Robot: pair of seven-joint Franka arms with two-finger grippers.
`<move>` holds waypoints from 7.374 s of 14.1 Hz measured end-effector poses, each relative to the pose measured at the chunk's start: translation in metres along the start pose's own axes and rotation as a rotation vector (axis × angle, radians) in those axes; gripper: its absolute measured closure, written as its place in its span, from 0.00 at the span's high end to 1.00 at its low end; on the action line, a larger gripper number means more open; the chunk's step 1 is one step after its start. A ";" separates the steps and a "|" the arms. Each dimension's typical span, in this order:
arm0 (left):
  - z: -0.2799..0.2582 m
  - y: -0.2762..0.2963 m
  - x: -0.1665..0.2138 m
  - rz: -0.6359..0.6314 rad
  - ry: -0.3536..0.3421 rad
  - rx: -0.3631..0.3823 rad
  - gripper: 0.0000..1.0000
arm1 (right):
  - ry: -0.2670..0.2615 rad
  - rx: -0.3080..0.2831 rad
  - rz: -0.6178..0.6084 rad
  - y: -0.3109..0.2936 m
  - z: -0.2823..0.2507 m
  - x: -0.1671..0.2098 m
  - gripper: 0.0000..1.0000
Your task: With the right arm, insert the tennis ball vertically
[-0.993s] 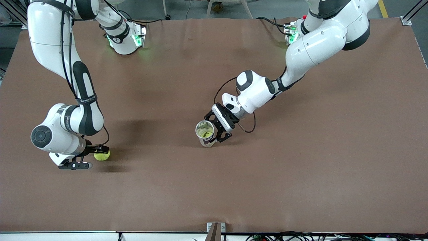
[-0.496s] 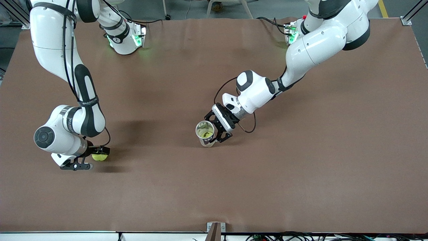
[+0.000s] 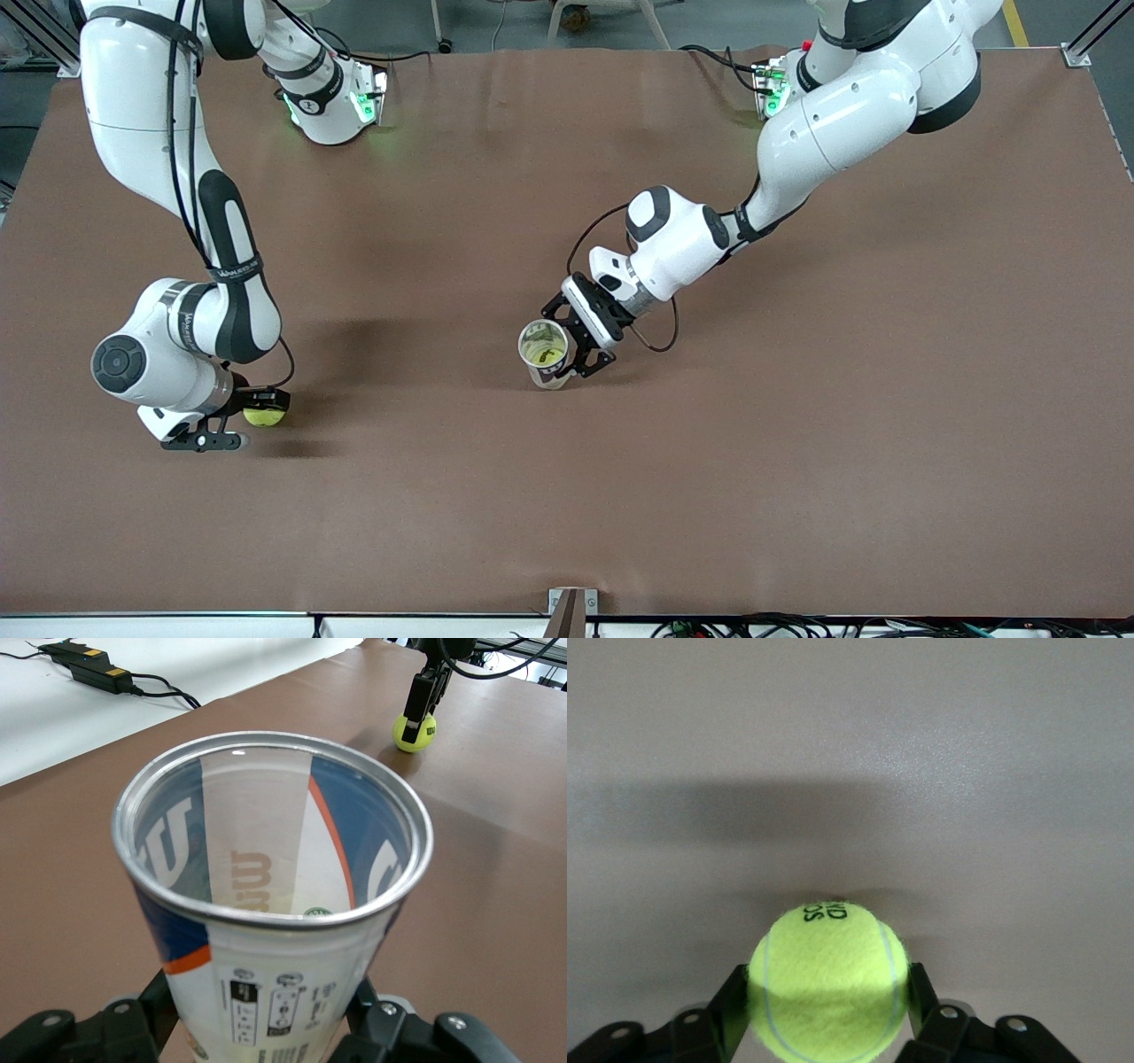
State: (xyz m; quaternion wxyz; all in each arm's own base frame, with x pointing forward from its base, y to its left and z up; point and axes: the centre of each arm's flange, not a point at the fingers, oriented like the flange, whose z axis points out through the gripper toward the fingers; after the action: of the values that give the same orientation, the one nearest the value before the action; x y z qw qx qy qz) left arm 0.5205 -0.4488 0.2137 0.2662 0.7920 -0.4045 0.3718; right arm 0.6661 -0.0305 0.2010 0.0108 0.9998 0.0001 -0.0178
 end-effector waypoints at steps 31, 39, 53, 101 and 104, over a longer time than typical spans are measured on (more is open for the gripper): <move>-0.005 -0.004 0.000 -0.016 0.002 -0.005 0.77 | 0.004 0.675 0.140 -0.413 -0.220 -0.063 0.66; -0.005 -0.003 -0.001 -0.016 0.001 -0.007 0.77 | -0.006 0.650 0.154 -0.410 -0.200 -0.058 0.66; -0.004 0.000 -0.001 -0.015 -0.002 -0.017 0.77 | -0.025 0.587 0.112 -0.426 -0.184 -0.073 0.92; -0.179 -0.303 -0.047 -0.243 -0.517 -0.034 1.00 | 0.118 0.032 0.070 0.062 -0.452 -0.102 1.00; -0.214 -0.326 0.005 -0.301 -0.647 0.052 1.00 | 0.143 0.033 0.054 0.054 -0.453 -0.100 1.00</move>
State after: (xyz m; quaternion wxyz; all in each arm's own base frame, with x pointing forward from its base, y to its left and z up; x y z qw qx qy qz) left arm 0.7155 -0.1235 0.3032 0.1556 0.9260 -0.3371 0.0686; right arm 0.5819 -0.0747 0.6581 -0.0050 0.9982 -0.0265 0.0540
